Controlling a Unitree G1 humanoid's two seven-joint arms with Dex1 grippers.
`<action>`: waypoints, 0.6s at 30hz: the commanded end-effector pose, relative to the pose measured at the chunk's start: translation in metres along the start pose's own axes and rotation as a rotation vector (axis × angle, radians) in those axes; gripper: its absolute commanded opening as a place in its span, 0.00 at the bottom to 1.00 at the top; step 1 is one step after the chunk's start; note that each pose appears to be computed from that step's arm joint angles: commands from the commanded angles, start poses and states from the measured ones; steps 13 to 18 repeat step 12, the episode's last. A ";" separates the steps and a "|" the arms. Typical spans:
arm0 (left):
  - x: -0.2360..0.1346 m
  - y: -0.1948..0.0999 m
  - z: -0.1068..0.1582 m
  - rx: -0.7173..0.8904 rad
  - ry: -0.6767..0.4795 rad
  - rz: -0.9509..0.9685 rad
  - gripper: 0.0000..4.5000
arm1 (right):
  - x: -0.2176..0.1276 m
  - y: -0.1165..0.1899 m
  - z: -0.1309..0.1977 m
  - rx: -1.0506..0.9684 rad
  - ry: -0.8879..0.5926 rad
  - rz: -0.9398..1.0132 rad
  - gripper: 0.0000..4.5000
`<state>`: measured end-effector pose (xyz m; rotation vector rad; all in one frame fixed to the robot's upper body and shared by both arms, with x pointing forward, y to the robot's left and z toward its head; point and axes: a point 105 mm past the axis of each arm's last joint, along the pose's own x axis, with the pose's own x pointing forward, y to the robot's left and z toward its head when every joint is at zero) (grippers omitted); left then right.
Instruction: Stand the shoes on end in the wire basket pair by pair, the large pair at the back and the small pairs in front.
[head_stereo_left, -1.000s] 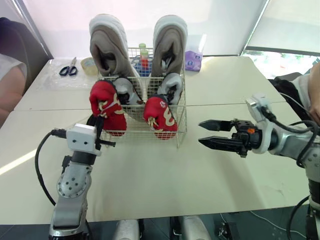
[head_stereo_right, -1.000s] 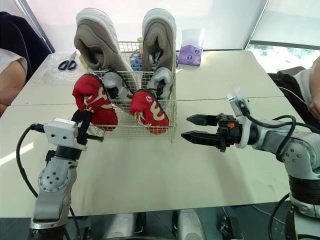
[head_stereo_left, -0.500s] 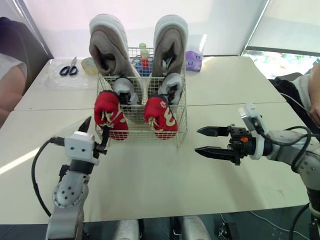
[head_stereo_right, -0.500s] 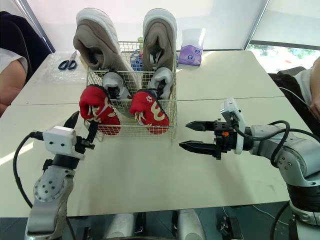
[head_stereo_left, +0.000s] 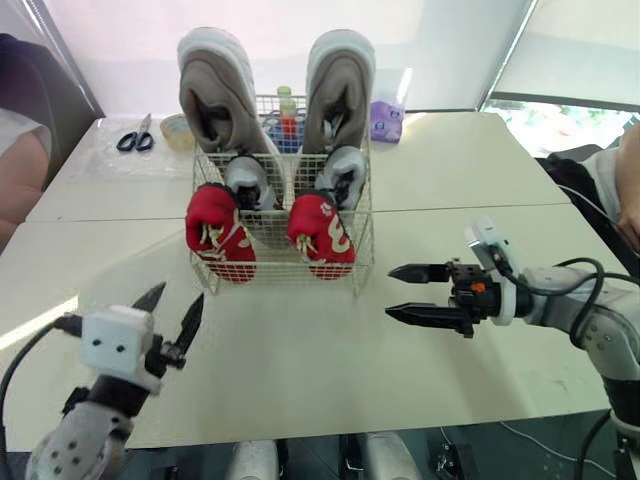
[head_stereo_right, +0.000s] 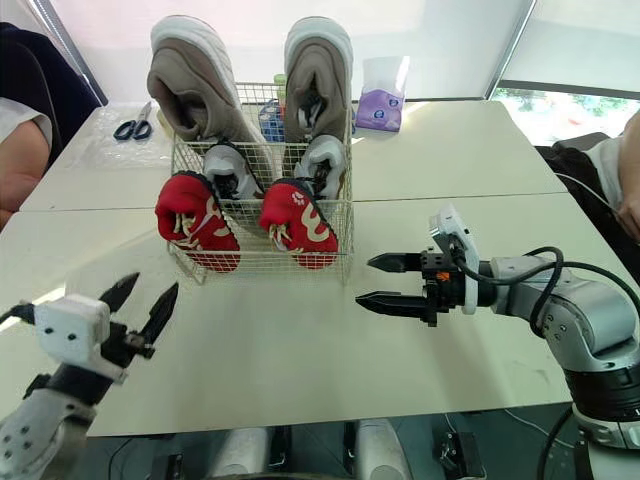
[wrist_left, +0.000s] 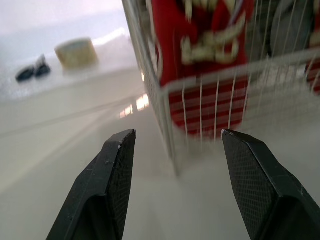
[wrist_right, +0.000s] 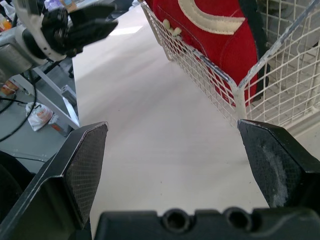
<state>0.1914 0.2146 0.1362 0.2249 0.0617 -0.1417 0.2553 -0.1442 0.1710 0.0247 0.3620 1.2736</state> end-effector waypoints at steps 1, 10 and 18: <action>-0.005 -0.002 -0.010 -0.037 0.086 -0.038 0.62 | -0.005 0.001 -0.003 -0.014 0.006 -0.010 1.00; -0.001 -0.005 -0.031 -0.195 0.177 -0.176 0.62 | -0.003 -0.002 -0.019 0.012 0.007 -0.046 1.00; 0.001 -0.007 -0.030 -0.241 0.158 -0.197 0.62 | -0.003 -0.002 -0.019 0.010 0.003 -0.049 1.00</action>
